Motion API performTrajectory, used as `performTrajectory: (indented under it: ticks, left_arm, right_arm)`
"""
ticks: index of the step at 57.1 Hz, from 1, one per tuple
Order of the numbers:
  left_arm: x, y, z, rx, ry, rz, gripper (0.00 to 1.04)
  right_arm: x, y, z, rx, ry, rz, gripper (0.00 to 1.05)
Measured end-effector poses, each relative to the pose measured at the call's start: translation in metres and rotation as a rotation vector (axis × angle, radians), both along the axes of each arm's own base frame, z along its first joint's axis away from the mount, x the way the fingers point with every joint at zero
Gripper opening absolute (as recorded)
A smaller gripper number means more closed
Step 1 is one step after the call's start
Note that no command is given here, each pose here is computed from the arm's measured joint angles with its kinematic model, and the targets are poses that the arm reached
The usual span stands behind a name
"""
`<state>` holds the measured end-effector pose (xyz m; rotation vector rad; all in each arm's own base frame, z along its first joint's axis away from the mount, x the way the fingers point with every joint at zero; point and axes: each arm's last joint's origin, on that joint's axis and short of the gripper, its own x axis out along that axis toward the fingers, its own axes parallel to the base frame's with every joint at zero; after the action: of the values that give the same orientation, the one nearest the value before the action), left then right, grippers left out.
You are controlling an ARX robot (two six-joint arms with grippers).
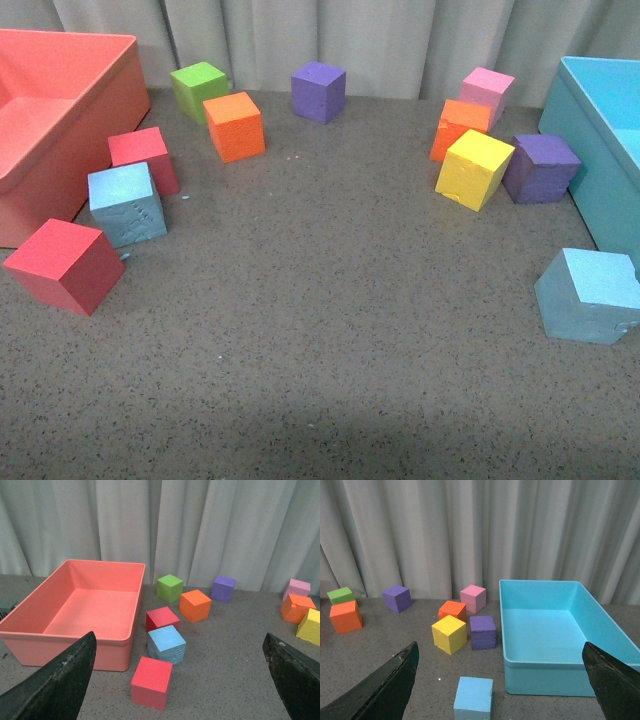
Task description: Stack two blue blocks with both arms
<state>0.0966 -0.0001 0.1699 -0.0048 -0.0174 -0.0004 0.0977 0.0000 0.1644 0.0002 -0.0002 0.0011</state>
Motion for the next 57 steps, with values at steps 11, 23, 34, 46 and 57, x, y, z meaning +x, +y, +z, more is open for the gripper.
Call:
performTrajectory:
  ticks: [11,23,34,46,57]
  left_arm:
    - [0.0000,0.0000,0.0000,0.000,0.000,0.000,0.98]
    - [0.0000,0.0000,0.0000,0.000,0.000,0.000,0.98]
    - [0.0000,0.0000,0.0000,0.000,0.000,0.000,0.98]
    - [0.0000,0.0000,0.0000,0.000,0.000,0.000,0.98]
    - [0.0000,0.0000,0.0000,0.000,0.000,0.000,0.98]
  right_arm:
    - [0.0000,0.0000,0.0000,0.000,0.000,0.000,0.95]
    - [0.0000,0.0000,0.0000,0.000,0.000,0.000,0.95]
    - [0.0000,0.0000,0.0000,0.000,0.000,0.000,0.95]
    - [0.0000,0.0000,0.0000,0.000,0.000,0.000,0.95]
    - [0.0000,0.0000,0.0000,0.000,0.000,0.000,0.95]
